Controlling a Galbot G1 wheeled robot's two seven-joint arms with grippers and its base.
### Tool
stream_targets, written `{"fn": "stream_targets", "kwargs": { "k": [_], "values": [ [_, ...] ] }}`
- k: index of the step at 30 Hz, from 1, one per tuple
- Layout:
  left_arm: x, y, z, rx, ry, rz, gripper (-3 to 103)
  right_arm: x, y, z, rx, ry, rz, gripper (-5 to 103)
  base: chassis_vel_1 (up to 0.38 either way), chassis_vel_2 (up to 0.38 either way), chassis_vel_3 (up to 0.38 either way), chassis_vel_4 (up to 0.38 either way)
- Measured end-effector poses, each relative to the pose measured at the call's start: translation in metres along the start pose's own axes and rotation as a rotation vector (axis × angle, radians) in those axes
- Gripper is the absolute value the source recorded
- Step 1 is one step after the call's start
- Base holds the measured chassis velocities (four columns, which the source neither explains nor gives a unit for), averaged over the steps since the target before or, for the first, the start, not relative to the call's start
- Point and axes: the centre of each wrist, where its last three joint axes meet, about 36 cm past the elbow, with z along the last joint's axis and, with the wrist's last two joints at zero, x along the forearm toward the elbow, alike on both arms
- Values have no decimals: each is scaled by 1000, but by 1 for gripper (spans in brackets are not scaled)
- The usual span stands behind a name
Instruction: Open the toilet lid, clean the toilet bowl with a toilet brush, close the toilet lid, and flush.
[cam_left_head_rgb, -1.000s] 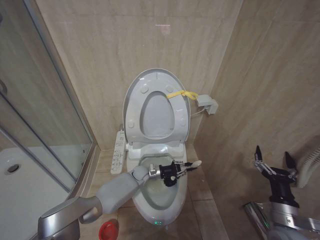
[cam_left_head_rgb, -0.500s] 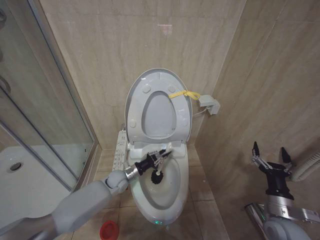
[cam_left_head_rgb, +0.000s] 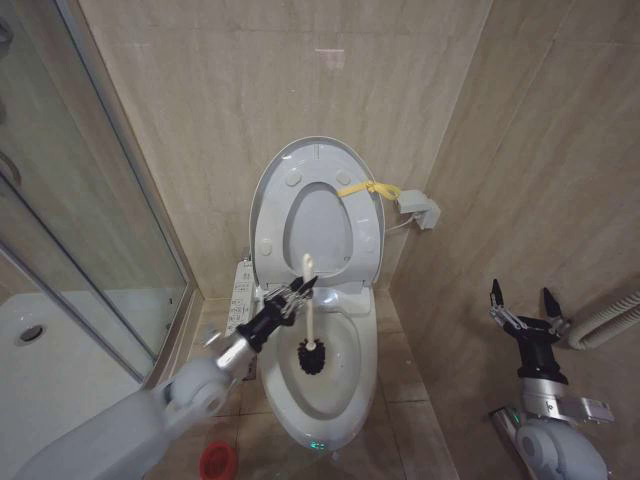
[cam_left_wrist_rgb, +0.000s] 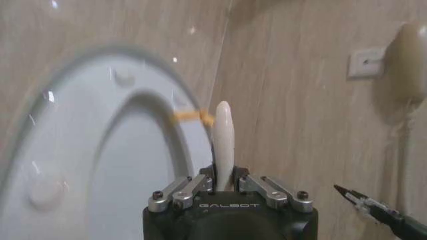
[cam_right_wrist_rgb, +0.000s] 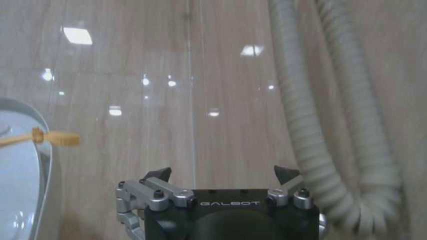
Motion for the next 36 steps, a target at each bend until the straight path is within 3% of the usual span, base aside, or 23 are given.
{"fn": "stream_targets", "kwargs": {
  "k": [2, 5, 8, 10, 13, 14, 15, 17, 18, 19, 21, 22, 23, 25, 29, 31, 33, 34, 36],
  "values": [
    [11, -3, -13, -28, -9, -3, 17, 2, 2, -4, -2, -7, -4, 100, 0, 0, 0, 0],
    [43, -29, -60, -118, -68, -26, 17, 15, 11, -17, -6, -28, -18, 100, 0, 0, 0, 0],
    [55, -38, -69, -146, -72, -75, 17, 15, 15, -16, -8, -31, -27, 100, 0, 0, 0, 0],
    [63, -52, -80, -201, -79, -159, 17, 12, 24, -12, -15, -31, -46, 100, 0, 0, 0, 0],
    [68, -63, -82, -241, -67, -282, 17, 11, 31, -6, -23, -22, -61, 100, 0, 0, 0, 0],
    [68, -63, -82, -241, -67, -282, 17, 11, 31, -6, -23, -22, -61, 100, 0, 0, 0, 0],
    [73, -66, -81, -267, -55, -373, 17, 11, 35, -2, -27, -17, -72, 100, 0, 0, 0, 0],
    [79, -67, -79, -306, -43, -494, 17, 11, 40, 4, -31, -12, -88, 100, 0, 0, 0, 0],
    [79, -67, -79, -306, -43, -494, 17, 11, 40, 4, -31, -12, -88, 100, 0, 0, 0, 0],
    [84, -65, -80, -347, -30, -590, 17, 11, 44, 8, -36, -12, -96, 100, 0, 0, 0, 0],
    [88, -63, -80, -382, -22, -680, 17, 10, 47, 12, -43, -12, -98, 100, 0, 0, 0, 0],
    [88, -63, -80, -382, -22, -680, 17, 10, 47, 12, -43, -12, -98, 100, 0, 0, 0, 0],
    [93, -61, -80, -411, -18, -757, 17, 8, 49, 16, -45, -16, -97, 100, 0, 0, 0, 0],
    [99, -59, -80, -437, -27, -833, 17, 5, 51, 19, -41, -23, -96, 100, 0, 0, 0, 0],
    [114, -56, -67, -432, -57, -899, 17, 2, 56, 24, -33, -37, -98, 100, 0, 0, 0, 0],
    [119, -51, -59, -427, -70, -892, 17, 2, 57, 26, -29, -41, -99, 100, 0, 0, 0, 0],
    [132, -36, -36, -437, -113, -846, 17, 3, 59, 28, -24, -44, -101, 100, 0, 0, 0, 0],
    [146, -21, -16, -476, -141, -802, 17, 5, 61, 31, -24, -45, -103, 100, 0, 0, 0, 0],
    [157, -12, 0, -506, -146, -794, 17, 6, 63, 32, -26, -45, -100, 100, 0, 0, 0, 0]
  ]
}}
